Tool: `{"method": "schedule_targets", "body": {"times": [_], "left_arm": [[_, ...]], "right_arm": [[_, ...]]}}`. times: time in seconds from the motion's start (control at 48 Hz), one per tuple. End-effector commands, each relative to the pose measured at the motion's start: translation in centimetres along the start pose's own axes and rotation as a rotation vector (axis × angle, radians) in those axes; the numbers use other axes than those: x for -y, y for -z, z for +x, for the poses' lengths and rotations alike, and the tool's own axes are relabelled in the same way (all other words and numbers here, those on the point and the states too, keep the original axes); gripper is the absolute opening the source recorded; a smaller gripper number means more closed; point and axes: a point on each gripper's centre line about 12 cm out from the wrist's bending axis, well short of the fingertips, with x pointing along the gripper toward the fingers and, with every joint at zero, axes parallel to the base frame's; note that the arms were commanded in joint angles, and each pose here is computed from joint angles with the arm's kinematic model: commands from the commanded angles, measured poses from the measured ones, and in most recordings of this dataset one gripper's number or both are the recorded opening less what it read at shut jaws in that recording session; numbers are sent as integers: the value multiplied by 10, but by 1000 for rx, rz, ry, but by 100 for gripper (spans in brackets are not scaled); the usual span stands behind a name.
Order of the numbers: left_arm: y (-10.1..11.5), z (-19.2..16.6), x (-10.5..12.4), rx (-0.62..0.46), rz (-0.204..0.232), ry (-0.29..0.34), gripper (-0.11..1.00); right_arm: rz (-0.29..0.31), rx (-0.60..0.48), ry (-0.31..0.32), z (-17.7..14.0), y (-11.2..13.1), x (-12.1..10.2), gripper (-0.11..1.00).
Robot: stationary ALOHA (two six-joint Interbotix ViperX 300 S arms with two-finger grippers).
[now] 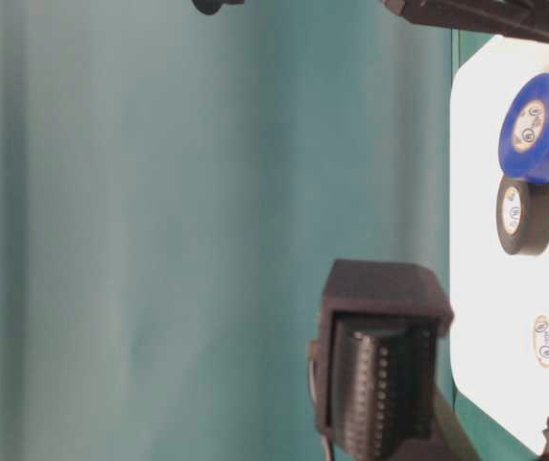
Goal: Put the tape alternately from left to right into the white case.
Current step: 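Move the left gripper down over the teal roll and grip its hole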
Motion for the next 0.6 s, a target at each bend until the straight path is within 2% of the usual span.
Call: {"method": "schedule_targets", "body": {"times": [0.0,0.25,0.583], "left_arm": [[-15,-10,3,50,2,11,24],[-23,-22,8,81,3,23,24],[-45,-51,16,169,12,51,24]], "right_arm": [[-1,37,-6,-5,-9,-1,76],[-1,37,-6,-5,-9,-1,76],[0,37,-6,-5,-9,-1,76]]}}
